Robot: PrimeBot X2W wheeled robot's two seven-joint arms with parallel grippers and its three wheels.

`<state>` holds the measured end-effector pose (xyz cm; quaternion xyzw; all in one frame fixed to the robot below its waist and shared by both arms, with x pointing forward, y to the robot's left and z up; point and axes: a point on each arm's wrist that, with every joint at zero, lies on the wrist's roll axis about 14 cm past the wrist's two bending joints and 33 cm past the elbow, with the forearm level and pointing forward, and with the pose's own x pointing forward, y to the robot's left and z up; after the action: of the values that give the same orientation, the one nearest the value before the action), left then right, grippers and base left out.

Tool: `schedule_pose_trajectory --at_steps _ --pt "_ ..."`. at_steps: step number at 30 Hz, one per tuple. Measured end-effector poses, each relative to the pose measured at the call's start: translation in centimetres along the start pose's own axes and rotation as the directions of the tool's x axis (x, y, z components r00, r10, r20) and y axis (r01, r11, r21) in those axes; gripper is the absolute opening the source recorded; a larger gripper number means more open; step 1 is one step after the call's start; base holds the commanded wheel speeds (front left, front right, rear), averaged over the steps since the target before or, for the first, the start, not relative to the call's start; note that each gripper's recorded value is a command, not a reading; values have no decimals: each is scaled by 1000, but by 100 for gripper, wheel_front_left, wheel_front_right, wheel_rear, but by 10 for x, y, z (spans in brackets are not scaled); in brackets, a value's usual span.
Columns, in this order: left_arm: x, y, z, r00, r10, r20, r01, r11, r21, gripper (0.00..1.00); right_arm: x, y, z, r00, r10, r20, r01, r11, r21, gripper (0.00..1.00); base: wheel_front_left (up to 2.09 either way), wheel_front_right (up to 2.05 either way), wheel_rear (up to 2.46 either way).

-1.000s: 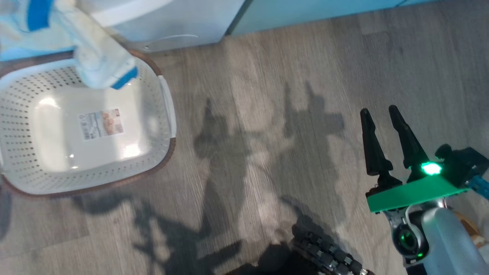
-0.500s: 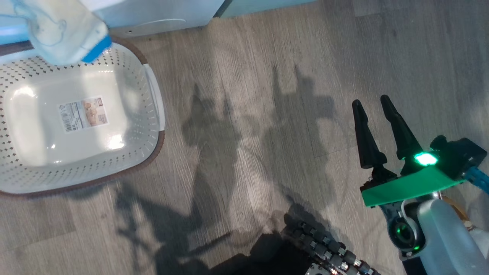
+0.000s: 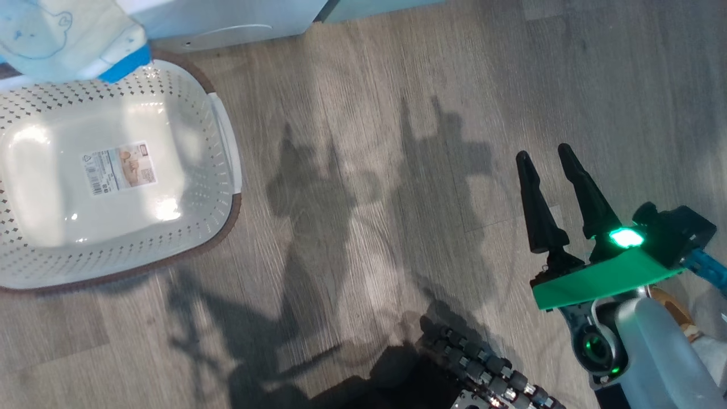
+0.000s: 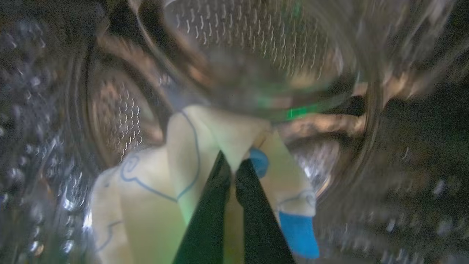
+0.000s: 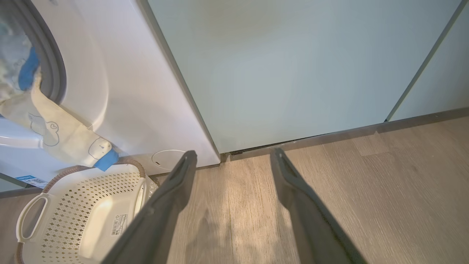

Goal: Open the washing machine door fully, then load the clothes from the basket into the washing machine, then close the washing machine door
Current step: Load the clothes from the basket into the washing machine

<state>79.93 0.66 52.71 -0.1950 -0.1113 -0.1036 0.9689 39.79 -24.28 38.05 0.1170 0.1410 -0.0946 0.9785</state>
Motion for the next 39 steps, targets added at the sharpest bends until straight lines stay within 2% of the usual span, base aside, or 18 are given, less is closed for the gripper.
schedule_pose_trajectory --at_steps 4,8,9,10,17,24,39 --pt "-13 6 -44 989 14 -148 -7 999 51 0 0 1 0 1000 3 1 -3 1000 2 100 0 0 0" --pt "-18 6 -59 976 10 -218 10 996 91 48 1 2 -1 1000 7 0 -7 1000 4 100 0 0 0" --pt "-18 5 -59 974 5 -226 19 994 103 80 1 3 -1 1000 8 0 -8 1000 5 100 0 0 0" --pt "-17 3 -59 973 -3 -232 31 992 119 100 1 3 0 1000 10 1 -10 1000 5 100 0 0 0" --pt "-24 -1 -64 946 -19 -322 59 992 115 100 0 5 4 1000 17 13 -17 1000 11 100 0 0 0" --pt "-33 -16 -52 935 -58 -350 98 990 98 100 -2 8 19 998 25 58 -26 999 22 100 0 0 0" --pt "-102 -38 -44 904 -114 -411 159 984 75 100 -20 19 42 989 56 136 -64 996 56 100 0 0 0"
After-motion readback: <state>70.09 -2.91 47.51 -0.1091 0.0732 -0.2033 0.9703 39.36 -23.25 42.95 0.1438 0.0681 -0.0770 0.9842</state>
